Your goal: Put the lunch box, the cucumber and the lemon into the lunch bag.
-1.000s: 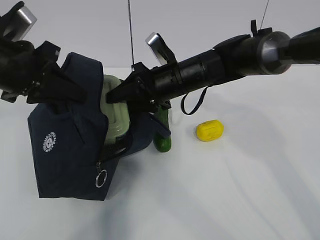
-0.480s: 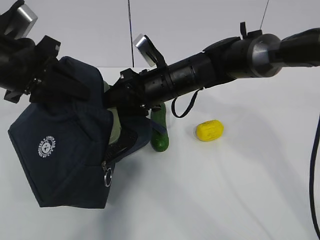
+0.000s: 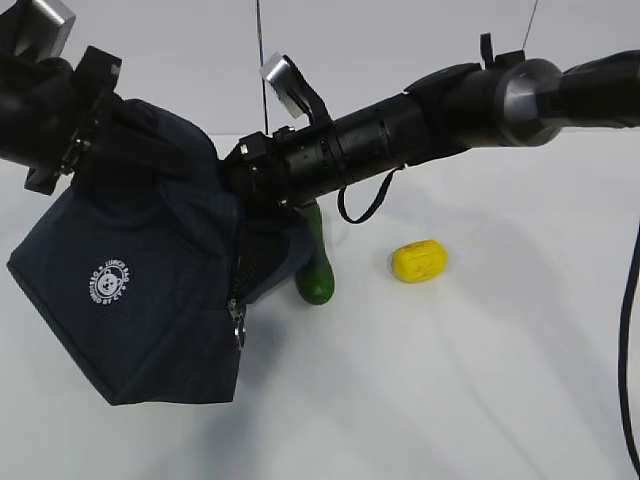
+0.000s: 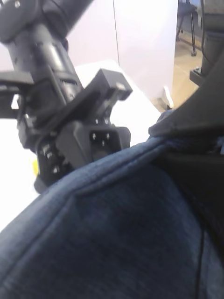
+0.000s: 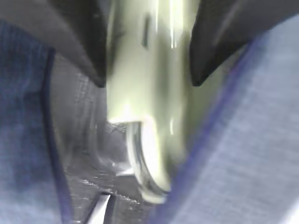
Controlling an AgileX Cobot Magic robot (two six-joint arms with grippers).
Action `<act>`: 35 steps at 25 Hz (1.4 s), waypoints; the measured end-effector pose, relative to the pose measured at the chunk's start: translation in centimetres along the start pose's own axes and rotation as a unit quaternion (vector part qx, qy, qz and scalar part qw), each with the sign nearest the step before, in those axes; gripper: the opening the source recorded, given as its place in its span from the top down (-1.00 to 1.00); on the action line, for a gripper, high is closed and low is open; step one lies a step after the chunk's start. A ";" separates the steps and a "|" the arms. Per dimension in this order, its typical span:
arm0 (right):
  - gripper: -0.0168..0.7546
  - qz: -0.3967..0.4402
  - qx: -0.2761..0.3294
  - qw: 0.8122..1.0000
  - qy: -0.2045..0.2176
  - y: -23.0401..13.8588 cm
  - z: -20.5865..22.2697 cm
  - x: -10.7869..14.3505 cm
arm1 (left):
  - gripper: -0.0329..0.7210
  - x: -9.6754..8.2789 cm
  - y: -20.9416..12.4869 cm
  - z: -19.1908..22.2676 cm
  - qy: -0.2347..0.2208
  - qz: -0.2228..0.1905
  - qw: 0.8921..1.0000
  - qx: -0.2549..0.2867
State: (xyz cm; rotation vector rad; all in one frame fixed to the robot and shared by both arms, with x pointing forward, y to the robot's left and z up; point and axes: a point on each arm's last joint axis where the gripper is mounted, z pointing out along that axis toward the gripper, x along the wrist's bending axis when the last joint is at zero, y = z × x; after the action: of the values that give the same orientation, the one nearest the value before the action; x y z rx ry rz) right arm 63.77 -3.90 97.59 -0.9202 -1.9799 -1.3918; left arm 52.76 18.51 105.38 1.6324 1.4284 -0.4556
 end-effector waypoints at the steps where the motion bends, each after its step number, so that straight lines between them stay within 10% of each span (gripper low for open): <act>1: -0.02 -0.006 0.003 1.000 -0.003 0.0 0.0 0.0 | 0.86 0.0 0.0 0.0 -0.002 0.001 1.000 0.002; 19: -0.33 -0.062 0.054 0.996 -0.013 0.6 -0.7 0.6 | 0.86 1.6 -0.2 0.5 0.033 0.039 0.998 0.029; 35: -0.33 -0.170 0.202 0.926 -0.270 4.5 -5.8 0.7 | 0.87 3.4 -0.8 -0.3 0.108 0.092 0.987 0.080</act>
State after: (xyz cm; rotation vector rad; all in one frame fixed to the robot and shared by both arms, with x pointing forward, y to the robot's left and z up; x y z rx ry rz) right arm 67.14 -8.17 102.58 -0.8484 -2.8194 -0.8754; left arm 52.86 20.69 102.68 1.9730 1.4094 -0.2990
